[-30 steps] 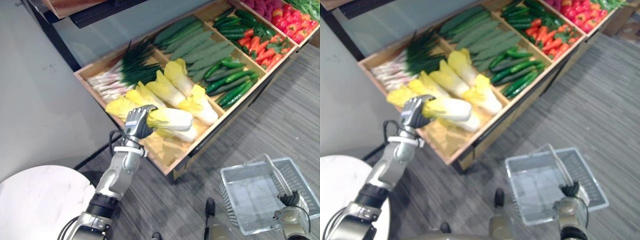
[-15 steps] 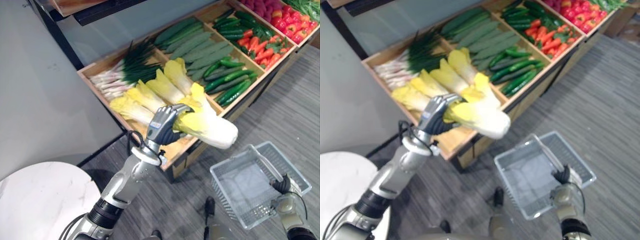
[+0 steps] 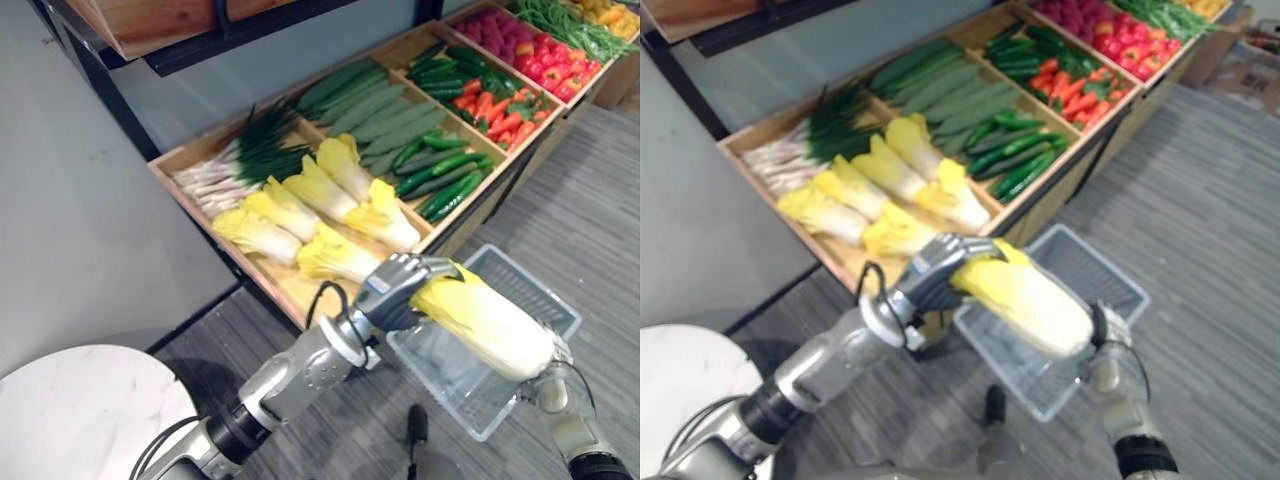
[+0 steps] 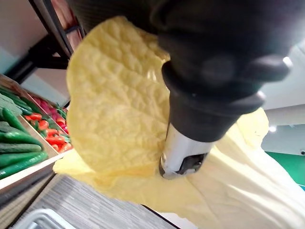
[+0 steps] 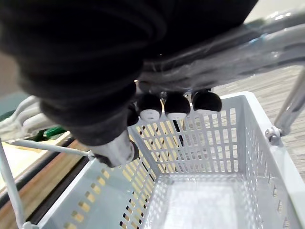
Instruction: Pick vegetable in the basket
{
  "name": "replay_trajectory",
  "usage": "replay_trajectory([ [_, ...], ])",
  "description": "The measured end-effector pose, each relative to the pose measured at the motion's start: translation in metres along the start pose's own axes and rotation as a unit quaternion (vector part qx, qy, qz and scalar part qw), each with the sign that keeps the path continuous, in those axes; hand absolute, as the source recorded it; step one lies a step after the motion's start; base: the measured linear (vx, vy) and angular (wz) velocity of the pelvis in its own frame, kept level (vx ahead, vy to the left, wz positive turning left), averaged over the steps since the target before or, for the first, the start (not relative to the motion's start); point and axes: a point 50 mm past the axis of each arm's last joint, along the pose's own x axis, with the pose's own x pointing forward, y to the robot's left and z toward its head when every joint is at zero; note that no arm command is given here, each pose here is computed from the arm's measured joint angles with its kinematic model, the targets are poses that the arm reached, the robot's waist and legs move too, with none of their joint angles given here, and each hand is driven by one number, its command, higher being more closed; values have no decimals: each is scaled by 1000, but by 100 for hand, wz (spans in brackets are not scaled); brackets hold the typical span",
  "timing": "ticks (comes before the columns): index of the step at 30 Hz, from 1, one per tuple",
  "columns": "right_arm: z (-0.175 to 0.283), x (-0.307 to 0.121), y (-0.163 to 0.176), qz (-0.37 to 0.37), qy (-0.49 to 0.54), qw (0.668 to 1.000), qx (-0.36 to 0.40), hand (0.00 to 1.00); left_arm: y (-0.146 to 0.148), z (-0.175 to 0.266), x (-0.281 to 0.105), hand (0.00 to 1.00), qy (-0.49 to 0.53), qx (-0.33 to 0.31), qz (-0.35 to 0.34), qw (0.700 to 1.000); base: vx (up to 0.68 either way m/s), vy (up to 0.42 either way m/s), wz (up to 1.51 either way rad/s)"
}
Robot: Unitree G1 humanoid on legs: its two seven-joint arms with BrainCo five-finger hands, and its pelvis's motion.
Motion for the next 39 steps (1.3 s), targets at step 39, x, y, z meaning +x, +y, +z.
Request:
replay_trajectory([
  [39,57,-33,-25,-15,-150,984,90,100,-84,-96,-41,100,197,136,-246,939,10,-2,-4],
])
